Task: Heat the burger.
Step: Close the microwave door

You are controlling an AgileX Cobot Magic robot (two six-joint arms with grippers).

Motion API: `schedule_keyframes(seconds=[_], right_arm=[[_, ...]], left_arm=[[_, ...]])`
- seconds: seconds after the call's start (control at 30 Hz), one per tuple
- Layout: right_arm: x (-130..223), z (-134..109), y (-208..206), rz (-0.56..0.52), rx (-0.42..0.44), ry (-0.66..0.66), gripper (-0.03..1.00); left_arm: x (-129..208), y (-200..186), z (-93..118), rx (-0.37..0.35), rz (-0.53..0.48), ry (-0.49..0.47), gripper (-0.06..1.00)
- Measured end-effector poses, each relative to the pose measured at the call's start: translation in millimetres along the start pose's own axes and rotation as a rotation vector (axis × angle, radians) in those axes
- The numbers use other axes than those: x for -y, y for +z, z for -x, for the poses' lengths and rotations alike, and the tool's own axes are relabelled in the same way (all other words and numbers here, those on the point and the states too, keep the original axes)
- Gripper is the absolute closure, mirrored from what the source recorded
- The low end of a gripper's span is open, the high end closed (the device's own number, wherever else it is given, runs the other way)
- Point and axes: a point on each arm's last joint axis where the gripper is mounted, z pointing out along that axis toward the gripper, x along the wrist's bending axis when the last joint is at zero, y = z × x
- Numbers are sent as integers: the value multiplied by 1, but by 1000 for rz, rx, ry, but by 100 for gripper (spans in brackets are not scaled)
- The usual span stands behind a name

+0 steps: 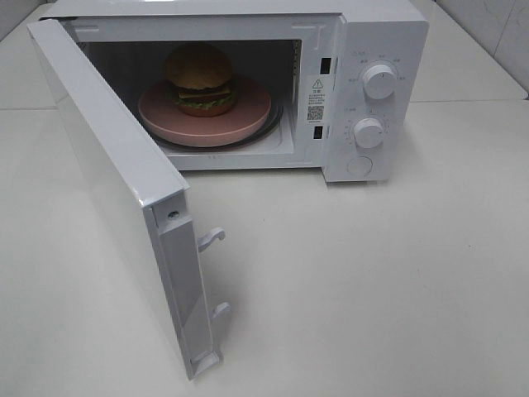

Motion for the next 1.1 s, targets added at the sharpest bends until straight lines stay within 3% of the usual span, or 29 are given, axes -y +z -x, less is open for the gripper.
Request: schedule_keyframes(seconds=[0.03,0.1,0.37,1.1], right_arm=[[0,0,0,0,0,0,22],[0,0,0,0,0,0,34],[0,0,0,0,0,0,47],[0,0,0,0,0,-1,48]], left_arm=[[0,0,0,0,0,0,-4],[0,0,0,0,0,0,-4],[0,0,0,0,0,0,-4],[0,0,0,0,0,0,-4]])
